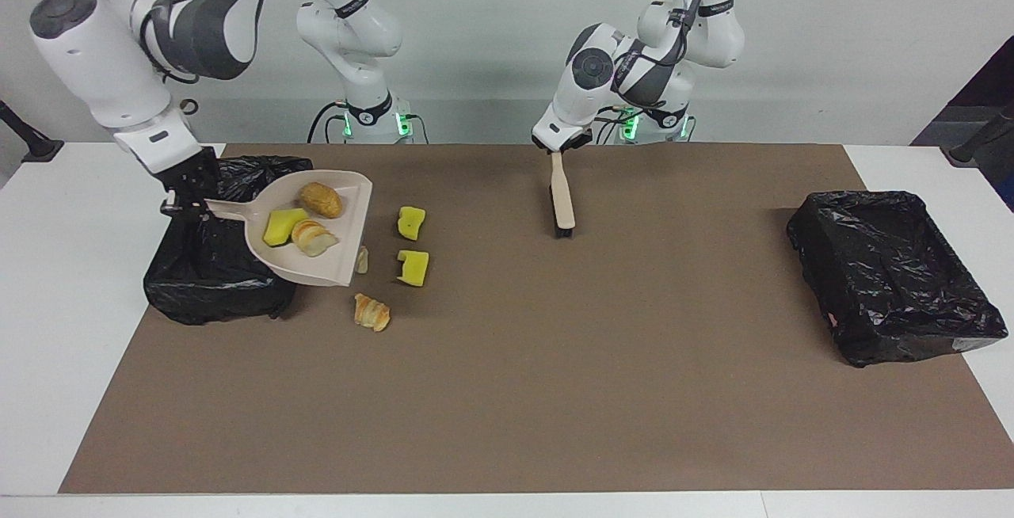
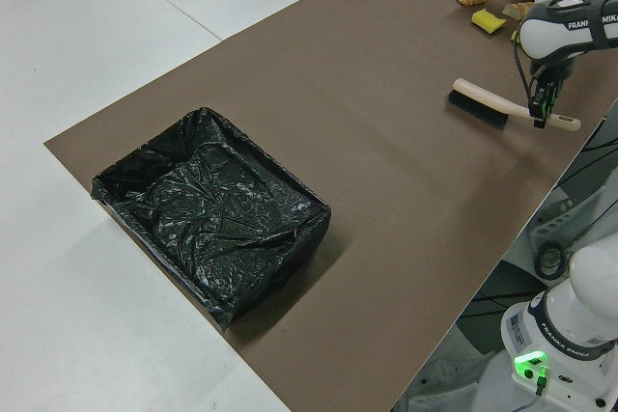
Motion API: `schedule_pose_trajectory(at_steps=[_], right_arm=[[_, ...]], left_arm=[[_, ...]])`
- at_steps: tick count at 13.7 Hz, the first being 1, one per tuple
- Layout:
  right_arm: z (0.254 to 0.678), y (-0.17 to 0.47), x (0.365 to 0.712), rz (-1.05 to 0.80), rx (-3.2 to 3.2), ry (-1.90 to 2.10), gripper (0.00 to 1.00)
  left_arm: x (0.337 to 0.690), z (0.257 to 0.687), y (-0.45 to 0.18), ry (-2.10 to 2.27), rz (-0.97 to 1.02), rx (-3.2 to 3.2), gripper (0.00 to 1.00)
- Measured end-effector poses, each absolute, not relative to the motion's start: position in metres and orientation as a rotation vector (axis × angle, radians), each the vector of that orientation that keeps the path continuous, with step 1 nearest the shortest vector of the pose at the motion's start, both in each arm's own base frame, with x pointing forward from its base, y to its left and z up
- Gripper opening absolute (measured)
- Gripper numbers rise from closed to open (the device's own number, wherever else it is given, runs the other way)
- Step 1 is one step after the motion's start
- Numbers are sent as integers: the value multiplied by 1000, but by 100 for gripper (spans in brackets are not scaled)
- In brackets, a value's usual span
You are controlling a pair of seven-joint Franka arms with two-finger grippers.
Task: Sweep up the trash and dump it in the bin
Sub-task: 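Carry the dustpan to the right bin while the left gripper sets down brush, then tip the dustpan over the right bin with the right gripper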
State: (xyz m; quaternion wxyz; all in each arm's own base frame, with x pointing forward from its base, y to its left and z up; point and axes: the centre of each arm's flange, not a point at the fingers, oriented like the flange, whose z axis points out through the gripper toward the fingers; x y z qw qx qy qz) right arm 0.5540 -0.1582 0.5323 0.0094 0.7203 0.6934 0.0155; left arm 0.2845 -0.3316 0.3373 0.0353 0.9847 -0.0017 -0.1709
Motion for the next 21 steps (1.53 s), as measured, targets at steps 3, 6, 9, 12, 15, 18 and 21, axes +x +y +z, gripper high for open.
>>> schedule_pose_trajectory(at_steps=[3, 6, 9, 12, 15, 18, 21], right_arm=[[537, -225, 532, 52, 2272, 2122, 32], [543, -259, 517, 15, 2268, 2085, 32], [545, -268, 513, -161, 2198, 2073, 32], [544, -263, 516, -368, 2146, 1997, 32], [539, -248, 521, -472, 2107, 1943, 32], [525, -220, 521, -591, 2034, 1851, 32], [522, -202, 514, -669, 1953, 1800, 32]], left_arm=[[281, 331, -328, 0, -507, 3028, 26], [286, 331, -324, 22, -503, 3024, 26], [321, 342, -302, 143, -459, 2999, 44], [367, 369, -271, 243, -363, 2989, 80], [402, 395, -241, 304, -256, 3010, 100], [450, 432, -173, 365, -165, 3005, 100], [476, 437, -90, 310, -116, 3008, 100]])
